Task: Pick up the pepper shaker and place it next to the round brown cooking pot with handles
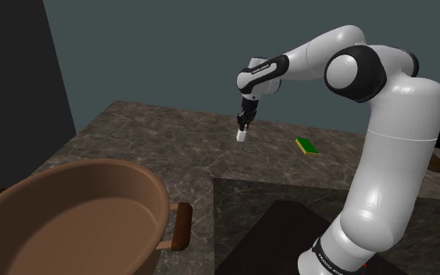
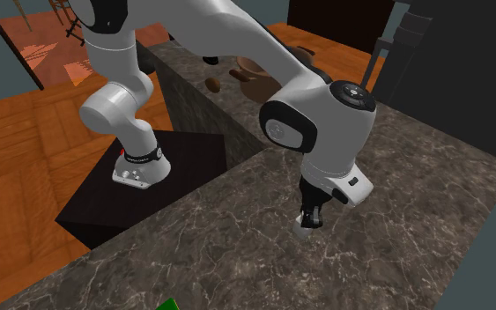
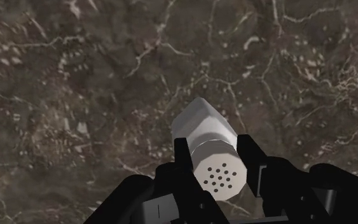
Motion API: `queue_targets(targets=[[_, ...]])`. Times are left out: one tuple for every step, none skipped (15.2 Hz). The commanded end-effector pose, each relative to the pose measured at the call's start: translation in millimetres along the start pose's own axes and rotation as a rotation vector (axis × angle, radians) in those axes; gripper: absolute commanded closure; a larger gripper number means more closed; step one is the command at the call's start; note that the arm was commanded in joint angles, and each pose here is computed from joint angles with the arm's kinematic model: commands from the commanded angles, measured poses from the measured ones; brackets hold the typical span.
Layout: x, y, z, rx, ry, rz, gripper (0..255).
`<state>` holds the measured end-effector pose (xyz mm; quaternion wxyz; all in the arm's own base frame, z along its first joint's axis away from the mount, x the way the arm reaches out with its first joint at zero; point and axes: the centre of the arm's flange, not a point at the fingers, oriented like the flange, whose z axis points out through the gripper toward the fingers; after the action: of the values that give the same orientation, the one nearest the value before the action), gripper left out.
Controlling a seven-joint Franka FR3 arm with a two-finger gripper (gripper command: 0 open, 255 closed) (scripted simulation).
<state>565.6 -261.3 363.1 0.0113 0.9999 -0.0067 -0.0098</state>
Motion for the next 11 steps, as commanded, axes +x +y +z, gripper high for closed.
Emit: queue_targets(targets=[[0, 0, 0, 0.000, 0.000, 0.000, 255], [0, 0, 0, 0.000, 0.000, 0.000, 255], [0, 0, 0, 0.000, 0.000, 0.000, 255], [0, 0, 0, 0.000, 0.000, 0.000, 255], [0, 0, 0, 0.000, 0.000, 0.000, 255], [0, 0, 0, 0.000, 0.000, 0.000, 255], [0, 0, 0, 0.000, 0.000, 0.000, 255], [0, 0, -5, 0.000, 0.000, 0.000, 255], [0, 0, -10, 0.000, 0.000, 0.000, 255], [0, 0, -16, 0.000, 0.000, 0.000, 255], [0, 0, -21, 0.000, 0.000, 0.000, 255]])
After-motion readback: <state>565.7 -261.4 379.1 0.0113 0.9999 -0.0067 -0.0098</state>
